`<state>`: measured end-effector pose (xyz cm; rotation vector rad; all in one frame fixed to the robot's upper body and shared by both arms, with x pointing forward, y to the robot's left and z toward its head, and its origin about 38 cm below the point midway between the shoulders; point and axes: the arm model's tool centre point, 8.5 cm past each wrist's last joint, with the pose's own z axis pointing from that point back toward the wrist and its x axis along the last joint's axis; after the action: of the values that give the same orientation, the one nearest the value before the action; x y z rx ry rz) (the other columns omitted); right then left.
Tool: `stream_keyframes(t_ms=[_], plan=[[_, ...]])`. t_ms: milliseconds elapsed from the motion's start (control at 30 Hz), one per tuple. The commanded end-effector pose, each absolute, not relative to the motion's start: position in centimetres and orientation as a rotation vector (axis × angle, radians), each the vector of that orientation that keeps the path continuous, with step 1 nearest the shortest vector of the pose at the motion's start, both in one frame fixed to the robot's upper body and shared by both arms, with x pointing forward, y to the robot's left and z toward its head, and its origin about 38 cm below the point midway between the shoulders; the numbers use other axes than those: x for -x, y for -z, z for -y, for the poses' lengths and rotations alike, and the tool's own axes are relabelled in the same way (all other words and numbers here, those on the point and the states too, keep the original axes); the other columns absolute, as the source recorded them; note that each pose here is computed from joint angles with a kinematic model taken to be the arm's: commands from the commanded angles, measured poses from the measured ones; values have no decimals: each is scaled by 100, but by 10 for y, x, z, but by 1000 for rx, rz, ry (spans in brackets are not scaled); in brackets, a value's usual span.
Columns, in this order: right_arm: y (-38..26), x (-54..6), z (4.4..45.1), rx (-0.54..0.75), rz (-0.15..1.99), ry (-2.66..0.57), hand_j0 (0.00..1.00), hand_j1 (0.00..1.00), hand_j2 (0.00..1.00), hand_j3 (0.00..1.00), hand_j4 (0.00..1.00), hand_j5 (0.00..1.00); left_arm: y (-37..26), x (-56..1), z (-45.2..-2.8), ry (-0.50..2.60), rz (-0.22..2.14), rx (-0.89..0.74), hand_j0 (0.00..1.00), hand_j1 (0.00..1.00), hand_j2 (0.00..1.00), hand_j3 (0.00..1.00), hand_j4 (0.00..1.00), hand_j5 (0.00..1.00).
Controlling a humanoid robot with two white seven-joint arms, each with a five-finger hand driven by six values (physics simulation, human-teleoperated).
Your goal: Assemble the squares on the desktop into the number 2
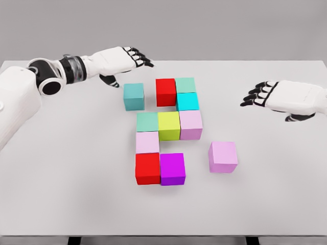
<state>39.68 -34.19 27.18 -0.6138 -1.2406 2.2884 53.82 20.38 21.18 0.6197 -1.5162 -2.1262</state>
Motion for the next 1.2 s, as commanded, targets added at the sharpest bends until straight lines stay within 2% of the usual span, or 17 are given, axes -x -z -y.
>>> stream_keyframes(t_ms=[0, 100, 167, 267, 333, 533, 767, 900, 1167], plan=[[-231, -385, 350, 486, 1073, -2365, 99, 99, 99, 99, 99, 99, -221, -536, -229, 2118, 1499, -664, 100, 100, 100, 100, 100, 100], [-230, -394, 346, 470, 1033, -2402, 99, 99, 99, 99, 99, 99, -244, -524, -270, 2114, 1482, -729, 100, 100, 100, 100, 100, 100], [-225, -402, 346, 446, 975, -2428, 99, 99, 99, 99, 99, 99, -250, -522, -284, 2116, 1461, -761, 100, 100, 100, 100, 100, 100], [-220, -406, 346, 419, 909, -2467, 99, 99, 99, 99, 99, 99, -245, -521, -285, 2150, 1423, -773, 86, 86, 86, 86, 86, 86], [-216, -405, 343, 398, 875, -2500, 99, 99, 99, 99, 99, 99, -242, -520, -288, 2169, 1398, -783, 82, 82, 82, 82, 82, 82], [-195, -394, 341, 312, 792, -2556, 99, 99, 99, 99, 99, 99, -233, -514, -295, 2195, 1357, -771, 84, 84, 84, 84, 84, 84], [-206, -401, 334, 339, 810, -2571, 99, 99, 99, 99, 99, 99, -223, -508, -297, 2295, 1266, -791, 87, 87, 87, 87, 87, 87], [-200, -401, 323, 295, 828, -2585, 99, 99, 99, 99, 99, 99, -224, -510, -299, 2330, 1227, -826, 95, 95, 95, 95, 95, 95], [-194, -384, 295, 224, 873, -2667, 99, 99, 99, 99, 99, 99, -198, -504, -271, 2480, 1160, -735, 93, 93, 93, 93, 93, 93]])
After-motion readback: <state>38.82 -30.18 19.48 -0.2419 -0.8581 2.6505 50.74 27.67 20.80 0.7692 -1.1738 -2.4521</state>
